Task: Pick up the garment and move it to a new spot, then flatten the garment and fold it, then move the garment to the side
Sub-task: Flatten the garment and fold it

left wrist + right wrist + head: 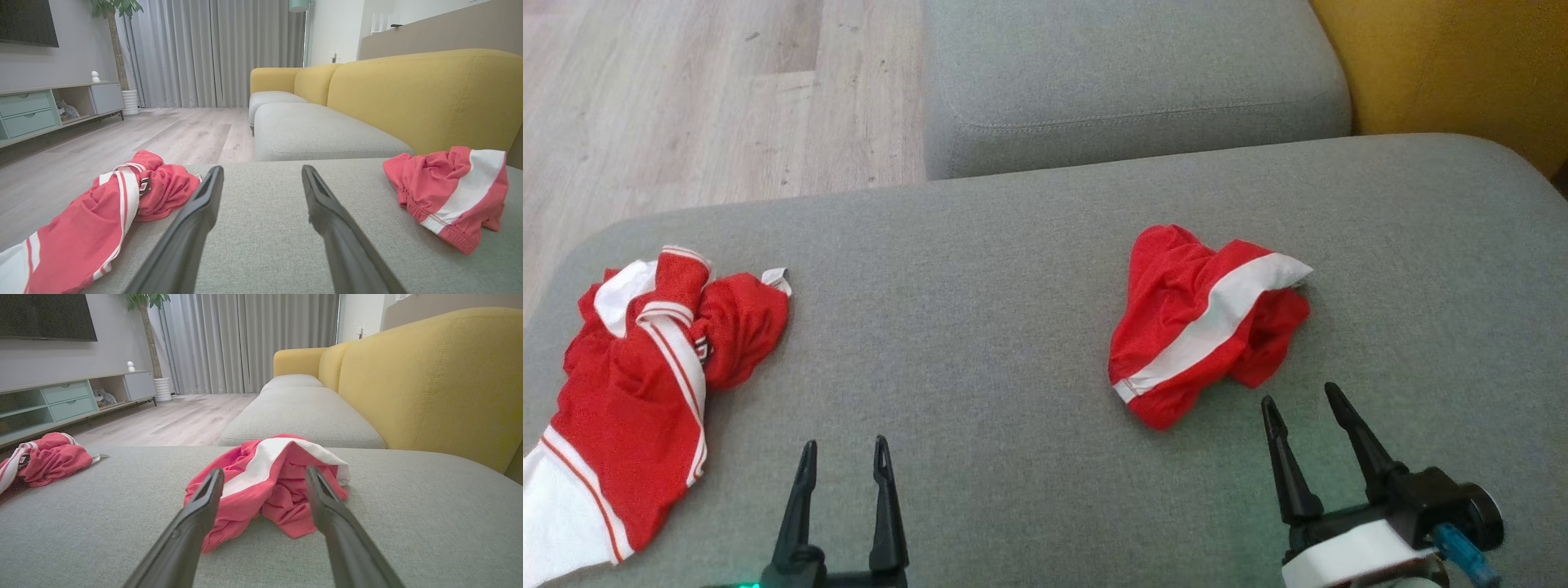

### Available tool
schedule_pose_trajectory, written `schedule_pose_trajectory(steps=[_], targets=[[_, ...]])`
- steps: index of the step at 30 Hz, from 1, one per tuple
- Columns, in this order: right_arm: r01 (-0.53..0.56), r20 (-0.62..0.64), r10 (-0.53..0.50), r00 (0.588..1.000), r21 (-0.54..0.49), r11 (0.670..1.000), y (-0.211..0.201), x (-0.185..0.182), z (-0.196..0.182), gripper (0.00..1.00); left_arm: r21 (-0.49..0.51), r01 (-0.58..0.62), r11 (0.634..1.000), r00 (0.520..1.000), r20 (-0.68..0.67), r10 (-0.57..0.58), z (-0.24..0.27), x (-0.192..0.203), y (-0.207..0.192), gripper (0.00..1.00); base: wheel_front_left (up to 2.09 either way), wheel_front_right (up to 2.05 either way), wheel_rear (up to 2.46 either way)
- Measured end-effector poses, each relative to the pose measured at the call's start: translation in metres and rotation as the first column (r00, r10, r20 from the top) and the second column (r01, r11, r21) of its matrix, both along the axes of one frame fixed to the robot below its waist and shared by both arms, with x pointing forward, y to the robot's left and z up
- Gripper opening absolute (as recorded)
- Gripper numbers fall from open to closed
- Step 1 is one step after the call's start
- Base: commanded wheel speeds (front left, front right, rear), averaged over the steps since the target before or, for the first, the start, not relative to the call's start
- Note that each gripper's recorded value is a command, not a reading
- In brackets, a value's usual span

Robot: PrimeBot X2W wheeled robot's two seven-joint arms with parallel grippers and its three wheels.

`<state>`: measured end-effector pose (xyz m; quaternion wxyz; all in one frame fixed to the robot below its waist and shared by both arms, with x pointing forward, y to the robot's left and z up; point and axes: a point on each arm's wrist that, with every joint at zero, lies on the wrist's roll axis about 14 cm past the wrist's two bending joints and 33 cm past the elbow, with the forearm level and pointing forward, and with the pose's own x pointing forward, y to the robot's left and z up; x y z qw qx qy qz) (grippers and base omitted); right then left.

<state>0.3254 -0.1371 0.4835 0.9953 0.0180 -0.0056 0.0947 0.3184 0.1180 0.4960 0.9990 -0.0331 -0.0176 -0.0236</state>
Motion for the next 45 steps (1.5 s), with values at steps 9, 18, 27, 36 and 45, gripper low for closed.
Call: schedule_pose_trajectory(steps=[9,18,27,36,45], targets=[[-0.002,-0.004,0.002,1.000,0.000,1.000,0.001,0.000,-0.001,1.00,0.001,0.000,1.000,1.000,-0.005,0.000,-0.002,0.000,0.000,1.00,0.00,0.00,0.00],[-0.002,-0.007,0.002,1.000,-0.001,1.000,0.001,0.000,-0.002,1.00,0.002,-0.001,1.000,1.000,-0.010,0.001,-0.003,-0.001,0.000,1.00,0.00,0.00,0.00],[0.003,-0.009,-0.003,1.000,0.000,1.000,-0.001,-0.002,-0.003,1.00,-0.011,0.010,1.000,1.000,-0.020,-0.010,-0.005,0.000,-0.003,1.00,0.00,0.00,0.00],[-0.012,-0.031,0.012,0.999,-0.006,1.000,0.005,-0.003,-0.009,1.00,-0.087,0.157,0.984,0.972,-0.165,-0.169,-0.048,-0.006,-0.037,1.00,0.00,0.00,0.00],[-0.011,-0.047,0.010,0.999,-0.016,1.000,0.004,0.011,-0.013,1.00,-0.264,0.377,0.888,0.859,-0.258,-0.442,-0.079,0.020,-0.106,1.00,0.00,0.00,0.00]])
